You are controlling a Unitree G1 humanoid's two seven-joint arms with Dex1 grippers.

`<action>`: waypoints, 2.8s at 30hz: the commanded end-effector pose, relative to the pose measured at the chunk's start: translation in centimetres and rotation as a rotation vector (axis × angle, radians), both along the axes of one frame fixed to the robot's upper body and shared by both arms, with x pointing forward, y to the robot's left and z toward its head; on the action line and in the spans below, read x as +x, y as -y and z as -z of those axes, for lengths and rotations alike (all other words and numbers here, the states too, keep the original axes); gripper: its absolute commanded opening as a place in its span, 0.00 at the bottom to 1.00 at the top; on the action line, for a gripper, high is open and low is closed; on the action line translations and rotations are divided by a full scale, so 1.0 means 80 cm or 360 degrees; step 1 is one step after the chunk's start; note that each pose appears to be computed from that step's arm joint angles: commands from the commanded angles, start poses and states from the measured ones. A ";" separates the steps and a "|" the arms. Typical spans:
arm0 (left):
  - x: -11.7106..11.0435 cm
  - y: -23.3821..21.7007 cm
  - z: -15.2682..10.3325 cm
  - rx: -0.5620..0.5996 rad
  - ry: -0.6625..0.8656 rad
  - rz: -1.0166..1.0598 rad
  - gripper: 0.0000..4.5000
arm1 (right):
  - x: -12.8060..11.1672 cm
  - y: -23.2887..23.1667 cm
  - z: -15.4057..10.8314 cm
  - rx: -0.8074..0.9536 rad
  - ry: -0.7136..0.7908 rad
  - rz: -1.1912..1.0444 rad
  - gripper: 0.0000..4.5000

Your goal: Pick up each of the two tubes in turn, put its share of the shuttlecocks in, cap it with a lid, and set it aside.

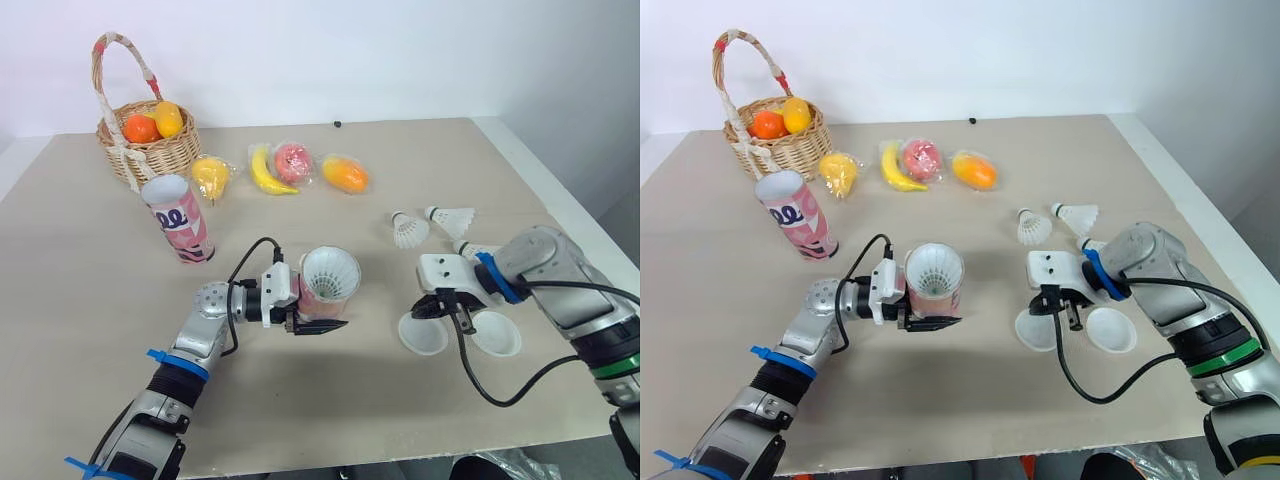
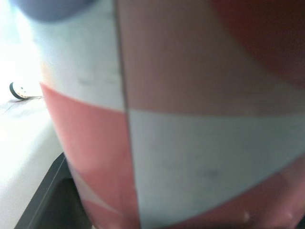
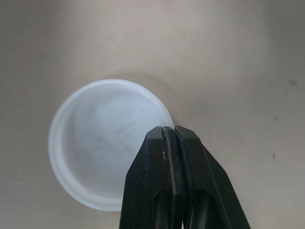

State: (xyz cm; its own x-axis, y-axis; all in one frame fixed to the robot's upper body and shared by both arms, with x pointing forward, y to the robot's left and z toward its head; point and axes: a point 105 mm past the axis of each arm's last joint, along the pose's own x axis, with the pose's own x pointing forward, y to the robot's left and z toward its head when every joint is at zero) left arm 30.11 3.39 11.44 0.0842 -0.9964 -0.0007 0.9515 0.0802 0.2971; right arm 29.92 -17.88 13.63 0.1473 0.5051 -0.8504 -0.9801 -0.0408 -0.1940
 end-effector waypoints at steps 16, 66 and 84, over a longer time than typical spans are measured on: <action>-0.015 -0.004 0.022 0.0144 -0.0277 0.0175 0.78 | -0.028 -0.033 -0.143 0.0378 0.0213 -0.0258 0.01; 0.002 -0.031 0.035 0.0113 -0.0312 0.0077 0.78 | -0.016 -0.207 -0.169 0.0176 0.0632 -0.1199 0.01; 0.003 -0.031 0.035 0.0119 -0.0313 0.0086 0.78 | -0.006 -0.207 -0.193 0.0284 0.0839 -0.1079 0.01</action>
